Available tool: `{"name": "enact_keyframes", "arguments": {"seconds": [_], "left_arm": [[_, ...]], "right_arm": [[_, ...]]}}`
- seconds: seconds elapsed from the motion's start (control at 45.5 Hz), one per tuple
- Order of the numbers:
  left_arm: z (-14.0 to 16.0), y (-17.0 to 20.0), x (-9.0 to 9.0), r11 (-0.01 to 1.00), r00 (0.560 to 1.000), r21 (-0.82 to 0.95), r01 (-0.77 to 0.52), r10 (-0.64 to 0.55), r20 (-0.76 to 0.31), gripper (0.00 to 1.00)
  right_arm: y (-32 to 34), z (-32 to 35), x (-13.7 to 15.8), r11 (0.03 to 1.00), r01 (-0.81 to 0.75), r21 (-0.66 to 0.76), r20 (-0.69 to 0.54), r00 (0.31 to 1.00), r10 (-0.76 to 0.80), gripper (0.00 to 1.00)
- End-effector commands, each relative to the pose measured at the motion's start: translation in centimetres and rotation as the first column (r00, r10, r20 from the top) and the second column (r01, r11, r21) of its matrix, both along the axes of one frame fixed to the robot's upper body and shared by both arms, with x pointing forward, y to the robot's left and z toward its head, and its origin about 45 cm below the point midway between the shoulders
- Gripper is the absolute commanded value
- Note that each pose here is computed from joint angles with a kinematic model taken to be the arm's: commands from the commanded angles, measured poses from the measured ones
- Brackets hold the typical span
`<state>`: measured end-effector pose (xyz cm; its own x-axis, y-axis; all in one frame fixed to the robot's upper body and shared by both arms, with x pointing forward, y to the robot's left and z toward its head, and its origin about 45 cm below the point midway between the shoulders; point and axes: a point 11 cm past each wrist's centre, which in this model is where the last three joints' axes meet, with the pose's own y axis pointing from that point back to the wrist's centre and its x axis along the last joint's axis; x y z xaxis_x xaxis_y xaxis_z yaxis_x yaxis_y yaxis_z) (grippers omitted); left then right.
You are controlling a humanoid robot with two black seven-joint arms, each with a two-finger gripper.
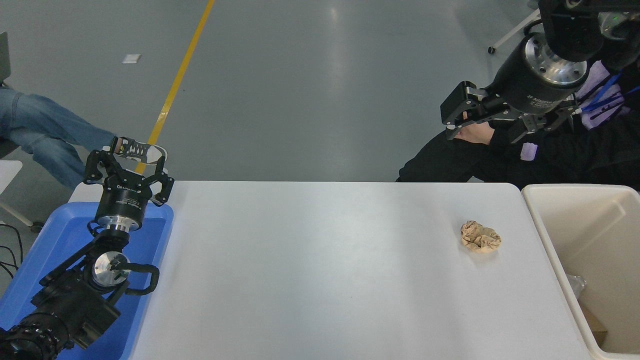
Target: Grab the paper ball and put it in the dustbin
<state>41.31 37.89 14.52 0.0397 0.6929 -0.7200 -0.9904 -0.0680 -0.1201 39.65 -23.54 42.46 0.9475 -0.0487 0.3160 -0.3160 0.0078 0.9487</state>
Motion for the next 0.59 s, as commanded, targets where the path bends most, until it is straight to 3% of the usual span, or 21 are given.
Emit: {"name": "enact_keyframes", "arguments": {"seconds": [0.0,0.571], "left_arm": [[0.0,0.0,0.0,1.000,1.000,0.000,0.000,0.000,0.000,0.99],[0.0,0.0,0.0,1.000,1.000,0.000,0.000,0.000,0.000,0.99]], "right_arm": [[-0.1,-0.1,0.0,1.000,0.002,0.002,-0.003,1.000,-0.002,1.00],[-2.5,-1.8,-0.1,0.997,0.064,0.048,-0.040,0.997,-0.062,1.00]]}}
